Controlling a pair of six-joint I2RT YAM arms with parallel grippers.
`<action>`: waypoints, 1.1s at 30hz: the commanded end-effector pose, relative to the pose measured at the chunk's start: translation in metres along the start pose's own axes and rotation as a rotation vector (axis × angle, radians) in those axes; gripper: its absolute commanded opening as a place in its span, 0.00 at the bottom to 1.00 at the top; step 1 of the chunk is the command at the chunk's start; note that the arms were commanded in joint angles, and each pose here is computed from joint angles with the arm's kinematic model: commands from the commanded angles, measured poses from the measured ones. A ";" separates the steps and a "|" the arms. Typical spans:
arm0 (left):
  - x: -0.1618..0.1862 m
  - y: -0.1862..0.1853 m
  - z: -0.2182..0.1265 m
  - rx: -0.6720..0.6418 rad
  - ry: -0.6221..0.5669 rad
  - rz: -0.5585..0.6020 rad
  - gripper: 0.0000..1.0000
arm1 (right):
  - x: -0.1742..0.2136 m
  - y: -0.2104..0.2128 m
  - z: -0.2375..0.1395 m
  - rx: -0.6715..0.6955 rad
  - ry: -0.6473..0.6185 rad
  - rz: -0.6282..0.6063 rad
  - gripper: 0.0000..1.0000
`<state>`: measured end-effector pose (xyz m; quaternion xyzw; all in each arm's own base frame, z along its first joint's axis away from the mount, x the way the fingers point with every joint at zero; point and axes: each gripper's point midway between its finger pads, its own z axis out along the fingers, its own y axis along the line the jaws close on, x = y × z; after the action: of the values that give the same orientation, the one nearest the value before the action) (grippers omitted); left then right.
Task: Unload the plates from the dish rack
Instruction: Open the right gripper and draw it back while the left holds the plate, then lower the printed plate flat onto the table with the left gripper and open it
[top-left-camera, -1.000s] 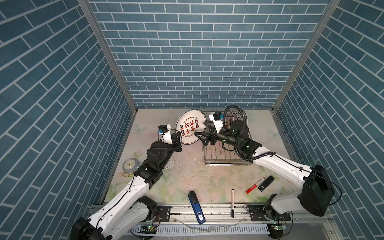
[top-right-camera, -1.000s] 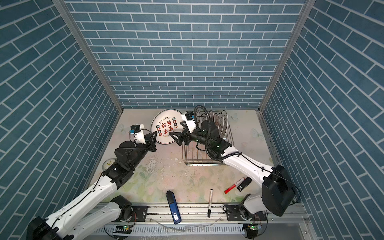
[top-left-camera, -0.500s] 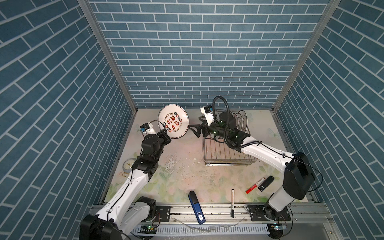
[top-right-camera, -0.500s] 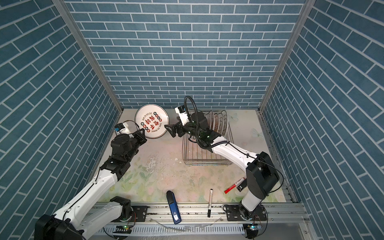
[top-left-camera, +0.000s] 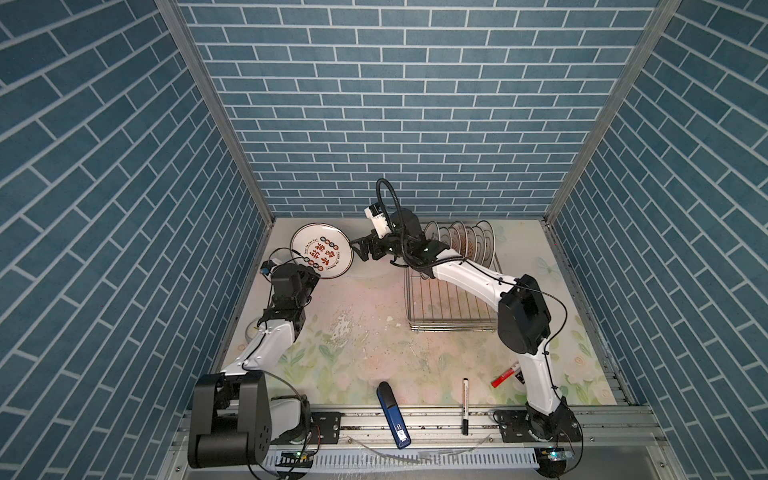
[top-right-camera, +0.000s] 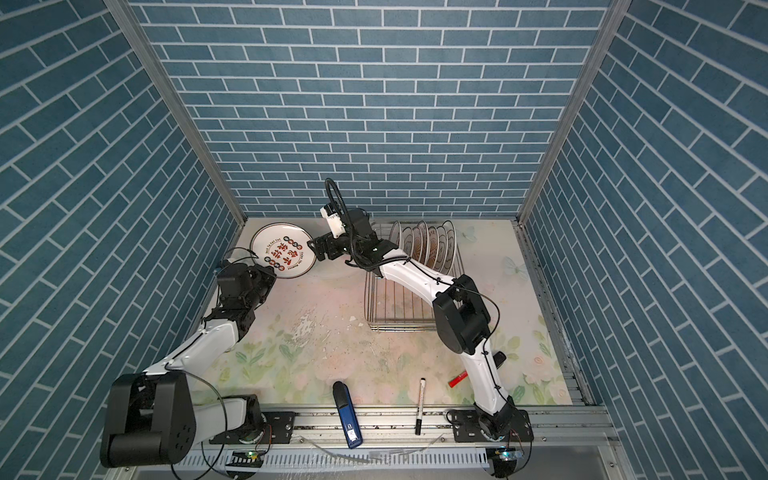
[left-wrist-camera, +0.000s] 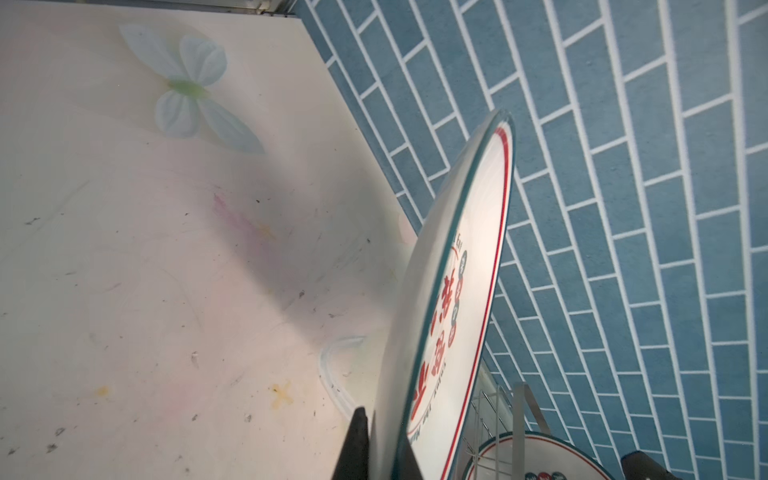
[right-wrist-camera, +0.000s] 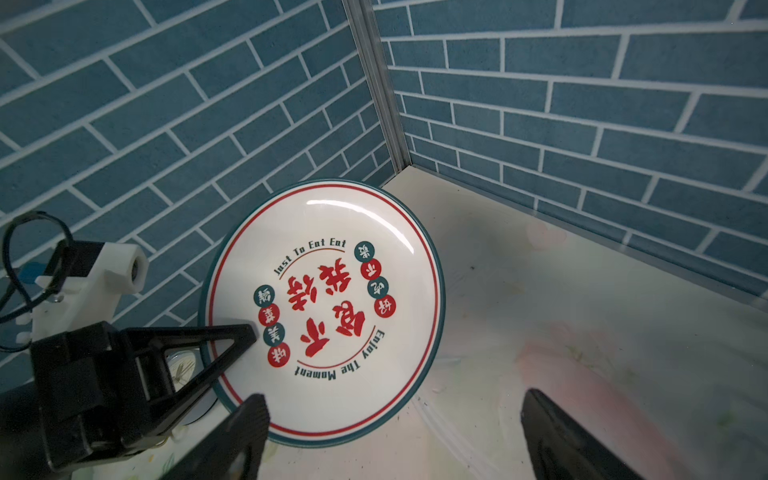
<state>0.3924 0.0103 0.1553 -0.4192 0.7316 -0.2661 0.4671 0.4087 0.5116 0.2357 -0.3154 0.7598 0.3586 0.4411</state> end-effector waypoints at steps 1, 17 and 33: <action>-0.015 -0.015 0.012 0.076 -0.027 -0.036 0.00 | 0.017 -0.007 0.023 0.024 0.070 0.006 0.95; -0.008 0.042 0.066 -0.002 -0.009 -0.163 0.00 | 0.060 -0.004 0.078 -0.067 0.152 0.008 0.95; 0.011 0.070 0.093 -0.027 0.045 -0.271 0.03 | 0.090 -0.005 0.086 -0.094 0.201 -0.005 0.95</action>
<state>0.4361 0.0345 0.0468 -0.5195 0.6976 -0.3053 0.3877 0.4202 0.5618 0.1417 -0.3521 0.7850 0.3632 0.3577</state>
